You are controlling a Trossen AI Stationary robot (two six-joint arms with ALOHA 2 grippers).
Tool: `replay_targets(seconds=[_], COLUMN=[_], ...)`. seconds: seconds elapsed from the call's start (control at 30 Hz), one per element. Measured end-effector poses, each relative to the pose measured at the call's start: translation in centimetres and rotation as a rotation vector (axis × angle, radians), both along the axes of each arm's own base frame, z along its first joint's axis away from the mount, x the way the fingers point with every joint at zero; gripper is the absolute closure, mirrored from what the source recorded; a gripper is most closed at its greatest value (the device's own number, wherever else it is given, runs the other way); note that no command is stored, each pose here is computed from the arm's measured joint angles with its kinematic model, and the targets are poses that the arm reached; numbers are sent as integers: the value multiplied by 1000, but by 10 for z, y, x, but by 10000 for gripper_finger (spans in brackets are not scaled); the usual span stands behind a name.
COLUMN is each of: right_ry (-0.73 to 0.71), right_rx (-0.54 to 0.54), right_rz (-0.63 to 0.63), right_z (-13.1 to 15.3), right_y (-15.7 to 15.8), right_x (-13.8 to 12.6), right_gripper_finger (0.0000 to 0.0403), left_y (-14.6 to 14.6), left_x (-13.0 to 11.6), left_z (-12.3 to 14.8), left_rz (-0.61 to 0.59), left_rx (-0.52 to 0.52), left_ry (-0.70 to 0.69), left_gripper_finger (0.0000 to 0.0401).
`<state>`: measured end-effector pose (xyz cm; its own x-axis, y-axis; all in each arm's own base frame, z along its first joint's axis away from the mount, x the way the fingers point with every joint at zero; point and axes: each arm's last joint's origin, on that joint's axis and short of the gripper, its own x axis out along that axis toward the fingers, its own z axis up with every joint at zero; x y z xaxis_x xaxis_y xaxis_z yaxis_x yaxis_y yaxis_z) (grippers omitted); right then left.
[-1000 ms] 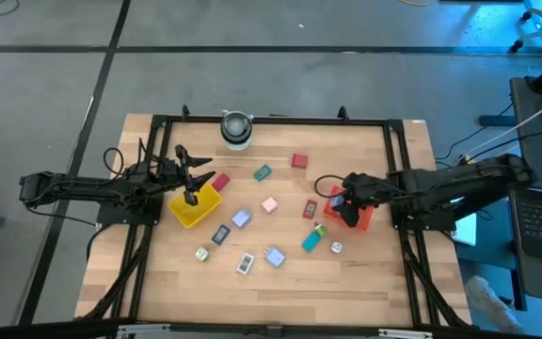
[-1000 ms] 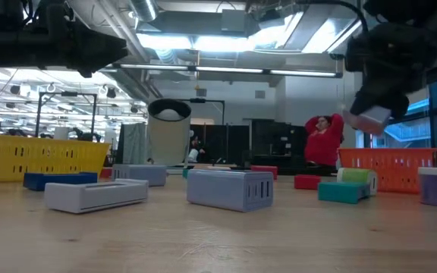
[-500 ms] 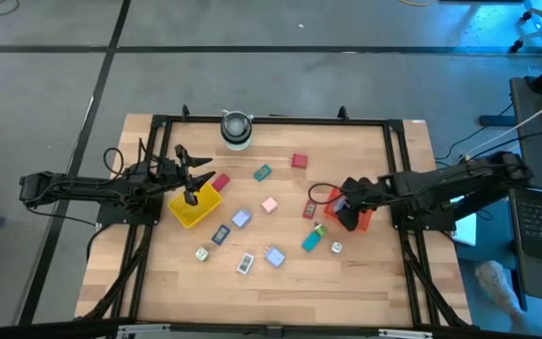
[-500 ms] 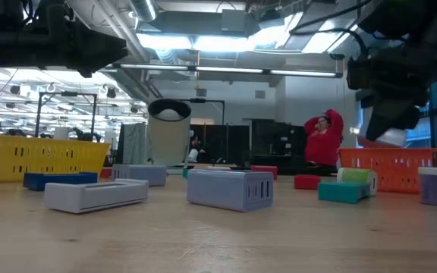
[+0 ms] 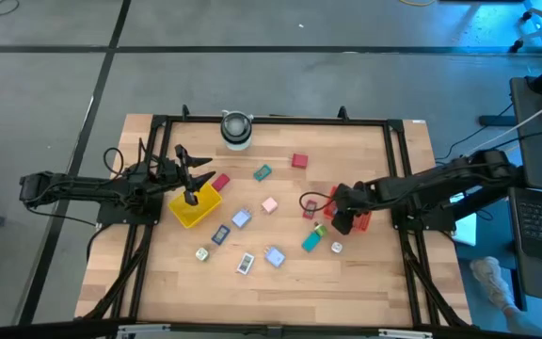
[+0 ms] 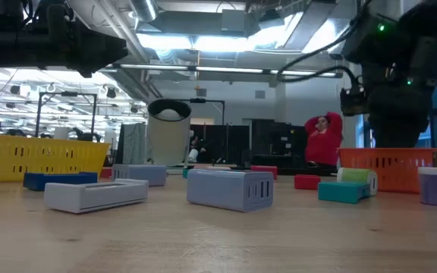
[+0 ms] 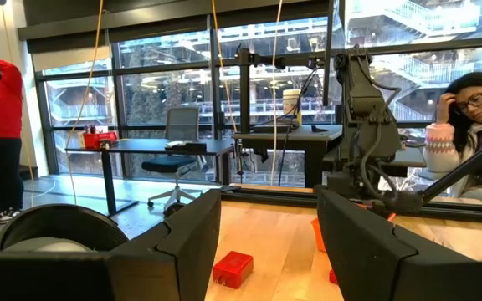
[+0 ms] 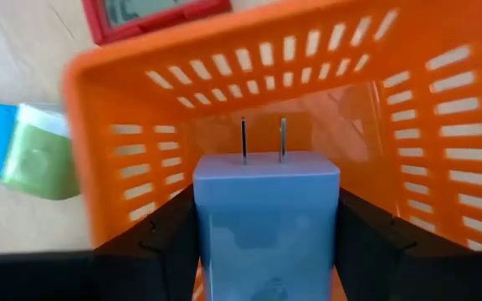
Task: Pick & Place Office items
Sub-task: Put the top blue charger adapter into the orange basket, then put the right red digital timer into the yellow basket
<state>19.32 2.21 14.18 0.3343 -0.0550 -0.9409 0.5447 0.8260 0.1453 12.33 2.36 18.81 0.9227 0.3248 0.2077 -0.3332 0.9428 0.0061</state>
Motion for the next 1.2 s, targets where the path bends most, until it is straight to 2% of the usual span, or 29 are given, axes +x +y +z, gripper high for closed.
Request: replay_targets(seconds=[0.17, 0.33, 0.4, 0.5, 0.67, 0.83, 1.0, 1.2], right_ry=[10, -2, -2, -1, 9, 27, -145, -485], right_rx=[-1, 0, -10, -26, -59, -141, -241, -274], right_rz=[0, -6, -7, 4, -1, -12, -21, -59], right_z=[-3, 2, 6, 11, 20, 39, 81, 127], right_y=[0, -1, -3, -6, -12, -15, -14, -11], right_x=[1, 2, 4, 7, 11, 15, 13, -25], right_gripper_finger=[193, 115, 99, 104, 135, 150, 155, 158], left_y=[0, 0, 0, 0, 0, 0, 1, -1], left_x=[0, 0, 0, 0, 0, 0, -1, 0], left_z=[0, 0, 0, 0, 0, 0, 0, 1], left_rz=[-1, -1, -1, -2, -5, -2, 41, -51], left_rx=[-1, -1, -3, -7, -6, -9, -43, -23], left_ry=[0, 0, -1, -3, -2, -3, -15, -25], left_gripper_finger=[205, 205, 205, 205, 205, 205, 205, 205])
